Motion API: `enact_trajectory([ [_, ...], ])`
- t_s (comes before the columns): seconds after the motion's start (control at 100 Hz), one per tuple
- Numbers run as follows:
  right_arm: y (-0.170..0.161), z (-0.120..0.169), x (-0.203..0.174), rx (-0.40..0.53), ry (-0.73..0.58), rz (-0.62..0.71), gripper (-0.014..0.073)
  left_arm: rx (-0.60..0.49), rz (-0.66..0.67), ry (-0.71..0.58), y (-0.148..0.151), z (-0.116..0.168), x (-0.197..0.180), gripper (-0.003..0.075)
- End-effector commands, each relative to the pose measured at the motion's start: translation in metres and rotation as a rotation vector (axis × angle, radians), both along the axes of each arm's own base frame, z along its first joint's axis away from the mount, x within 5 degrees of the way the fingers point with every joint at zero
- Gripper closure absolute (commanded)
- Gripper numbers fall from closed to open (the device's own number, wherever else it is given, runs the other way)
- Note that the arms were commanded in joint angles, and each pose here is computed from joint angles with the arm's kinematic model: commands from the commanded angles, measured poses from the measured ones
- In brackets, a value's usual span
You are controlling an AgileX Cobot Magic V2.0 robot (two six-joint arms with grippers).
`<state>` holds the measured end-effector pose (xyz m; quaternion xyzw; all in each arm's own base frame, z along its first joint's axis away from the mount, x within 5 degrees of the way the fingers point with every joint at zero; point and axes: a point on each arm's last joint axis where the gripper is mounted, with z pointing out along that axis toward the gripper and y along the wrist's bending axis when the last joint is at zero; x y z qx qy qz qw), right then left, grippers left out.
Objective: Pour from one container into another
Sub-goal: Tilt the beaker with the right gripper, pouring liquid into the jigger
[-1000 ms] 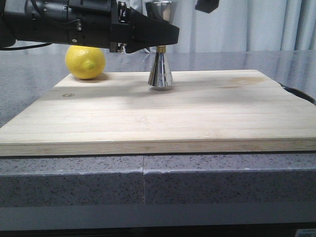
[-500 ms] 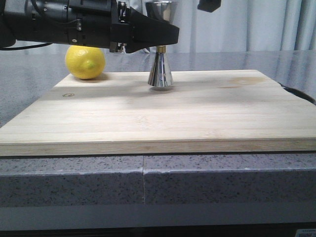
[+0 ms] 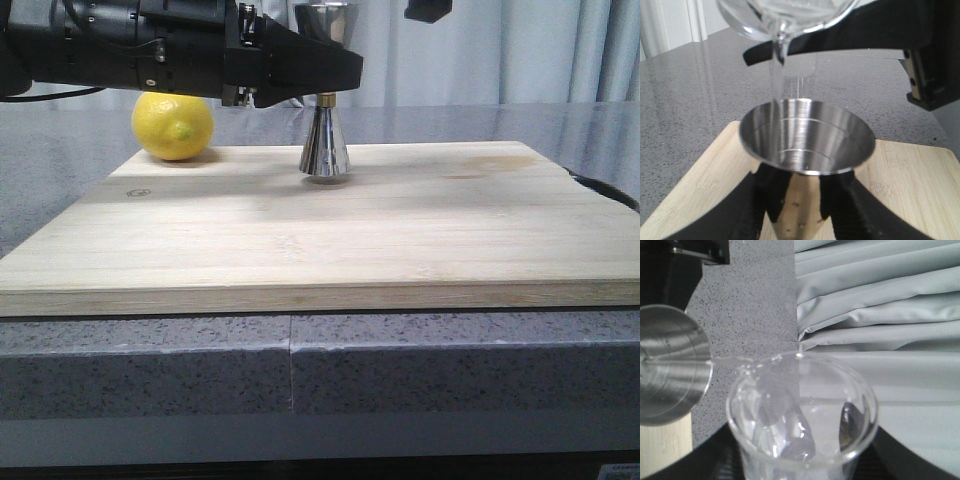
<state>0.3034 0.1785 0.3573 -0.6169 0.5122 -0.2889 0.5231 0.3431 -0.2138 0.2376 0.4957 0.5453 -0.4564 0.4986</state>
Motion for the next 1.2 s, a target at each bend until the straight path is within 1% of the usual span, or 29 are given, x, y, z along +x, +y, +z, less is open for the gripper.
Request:
enact_trajectory([
  [0.0,-0.0017,0.0267,-0.0063,0.005,-0.103,0.045,0.0314,-0.160,-0.050,-0.043,-0.0015,0.0379,-0.0080,0.0460],
  [0.48,-0.0004,0.0274,-0.0067,0.002,-0.114,0.061,0.0314,-0.160,-0.050,-0.043,-0.0015,0.0379,-0.0080,0.0460],
  [0.61,-0.0005,0.0279,-0.0065,-0.023,-0.129,0.066,0.0314,-0.160,-0.050,-0.043,-0.0015,0.0379,-0.0080,0.0460],
  [1.19,-0.0005,0.0279,-0.0065,-0.023,-0.129,0.066,0.0314,-0.160,-0.050,-0.043,-0.0015,0.0379,-0.0080,0.0460],
])
